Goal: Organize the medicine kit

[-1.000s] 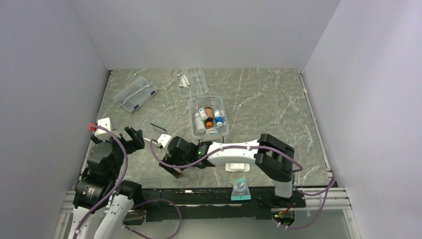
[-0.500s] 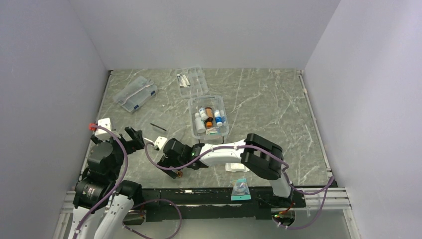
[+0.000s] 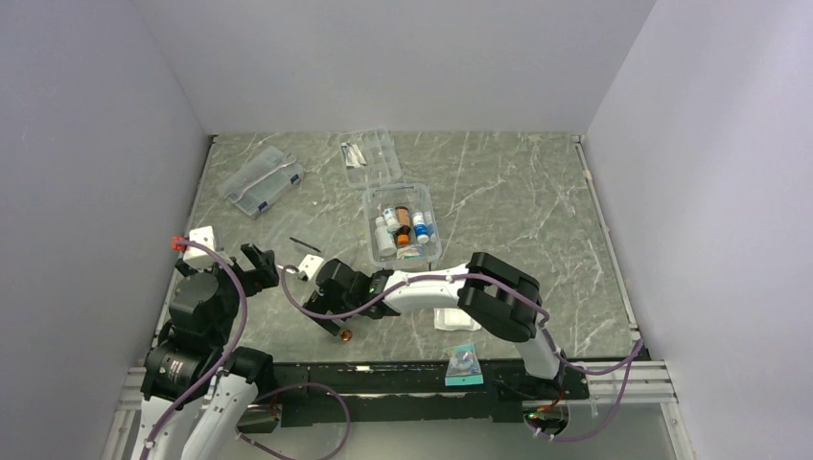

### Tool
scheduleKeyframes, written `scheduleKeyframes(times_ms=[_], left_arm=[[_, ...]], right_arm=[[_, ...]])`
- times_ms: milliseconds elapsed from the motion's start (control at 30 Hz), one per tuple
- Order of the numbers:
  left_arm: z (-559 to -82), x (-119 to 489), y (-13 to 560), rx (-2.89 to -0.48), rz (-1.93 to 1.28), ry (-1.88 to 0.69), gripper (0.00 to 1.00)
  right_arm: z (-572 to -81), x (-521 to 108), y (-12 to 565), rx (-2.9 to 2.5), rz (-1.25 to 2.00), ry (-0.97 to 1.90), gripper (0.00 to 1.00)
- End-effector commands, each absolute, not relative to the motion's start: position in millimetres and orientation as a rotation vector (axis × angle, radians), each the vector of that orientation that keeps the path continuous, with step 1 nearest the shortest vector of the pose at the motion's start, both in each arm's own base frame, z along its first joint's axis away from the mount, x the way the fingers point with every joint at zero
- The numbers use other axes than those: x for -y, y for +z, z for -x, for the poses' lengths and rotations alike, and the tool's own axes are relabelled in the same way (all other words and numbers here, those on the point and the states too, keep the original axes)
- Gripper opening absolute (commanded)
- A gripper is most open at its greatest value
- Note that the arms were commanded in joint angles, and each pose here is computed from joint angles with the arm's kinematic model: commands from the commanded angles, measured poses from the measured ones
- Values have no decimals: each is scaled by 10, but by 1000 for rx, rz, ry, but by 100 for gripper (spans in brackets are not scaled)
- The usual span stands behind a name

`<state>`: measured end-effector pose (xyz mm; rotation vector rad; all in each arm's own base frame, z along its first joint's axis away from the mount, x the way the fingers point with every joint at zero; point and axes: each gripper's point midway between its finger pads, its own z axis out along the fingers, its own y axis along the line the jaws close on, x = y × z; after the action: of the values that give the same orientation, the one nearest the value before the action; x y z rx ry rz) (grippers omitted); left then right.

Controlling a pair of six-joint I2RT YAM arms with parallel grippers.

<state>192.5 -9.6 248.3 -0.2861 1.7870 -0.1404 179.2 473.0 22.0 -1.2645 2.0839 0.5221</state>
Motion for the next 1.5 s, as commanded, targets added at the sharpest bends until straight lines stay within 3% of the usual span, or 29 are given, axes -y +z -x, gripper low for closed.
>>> scheduleKeyframes(times_ms=[0, 400, 700, 933, 1467], left_arm=[[-1943, 91, 2634, -1748, 305, -155, 99], [-1957, 102, 2626, -1755, 299, -155, 99], [-1962, 107, 2623, -1757, 299, -157, 99], [-1963, 112, 2619, -1760, 297, -159, 99], [-1960, 108, 2623, -1755, 299, -159, 99]], right_arm=[[-1846, -4935, 288, -2030, 1264, 592, 100], [-1804, -4957, 191, -2040, 1307, 618, 93], [-1804, -4920, 192, -2051, 1304, 605, 78], [-1785, -4914, 193, -2065, 1304, 610, 59], [-1677, -4769, 776, -2003, 1232, 683, 51]])
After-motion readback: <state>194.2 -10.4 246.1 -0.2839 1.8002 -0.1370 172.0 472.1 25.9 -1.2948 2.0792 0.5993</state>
